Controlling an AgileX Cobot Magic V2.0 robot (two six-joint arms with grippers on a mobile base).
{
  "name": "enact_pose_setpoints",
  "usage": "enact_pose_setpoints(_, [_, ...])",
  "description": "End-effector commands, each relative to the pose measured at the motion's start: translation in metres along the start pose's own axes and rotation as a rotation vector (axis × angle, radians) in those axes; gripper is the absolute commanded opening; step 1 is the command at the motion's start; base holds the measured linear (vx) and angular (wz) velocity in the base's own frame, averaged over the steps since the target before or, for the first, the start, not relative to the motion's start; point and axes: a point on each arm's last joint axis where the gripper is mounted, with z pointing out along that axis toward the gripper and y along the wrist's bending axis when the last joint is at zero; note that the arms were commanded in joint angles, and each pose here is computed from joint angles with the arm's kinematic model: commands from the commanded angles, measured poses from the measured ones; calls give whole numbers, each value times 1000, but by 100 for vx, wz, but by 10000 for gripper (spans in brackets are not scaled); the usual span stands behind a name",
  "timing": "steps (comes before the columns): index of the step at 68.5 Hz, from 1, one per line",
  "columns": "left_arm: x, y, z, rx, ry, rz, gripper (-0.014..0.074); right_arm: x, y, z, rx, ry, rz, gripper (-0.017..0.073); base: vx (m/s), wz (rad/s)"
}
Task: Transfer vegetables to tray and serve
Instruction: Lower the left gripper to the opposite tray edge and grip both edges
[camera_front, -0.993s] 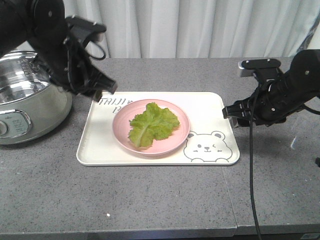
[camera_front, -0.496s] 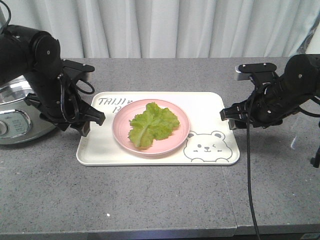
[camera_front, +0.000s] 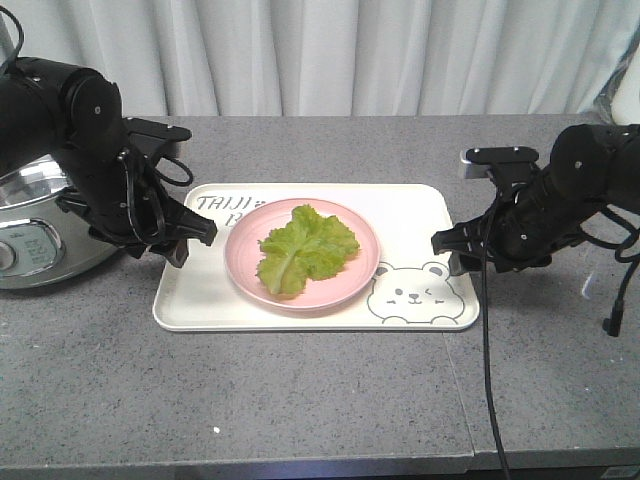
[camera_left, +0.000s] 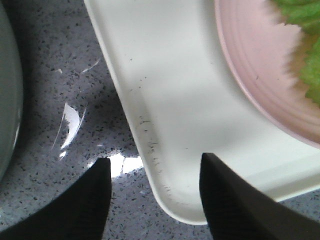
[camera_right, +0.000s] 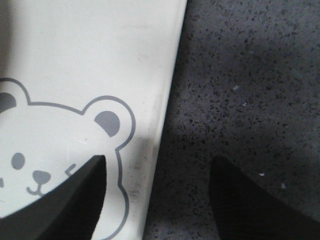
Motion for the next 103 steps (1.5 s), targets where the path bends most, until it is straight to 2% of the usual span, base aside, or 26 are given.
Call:
enact_pose_setpoints(1, [-4, -1, -26, 14, -104, -14, 376, -12, 0, -18, -1, -98, -4, 444, 0, 0])
enact_pose_setpoints(48, [-5, 2, -25, 19, -114, -36, 376, -12, 1, -16, -6, -92, 1, 444, 0, 0])
enact_pose_setpoints(72, [-8, 2, 8, 13, -17, -42, 376, -11, 1, -15, -6, -83, 1, 444, 0, 0])
enact_pose_setpoints(103, [-9, 1, 34, 16, 43, -45, 376, -6, -2, 17, -6, 10, 7, 444, 0, 0])
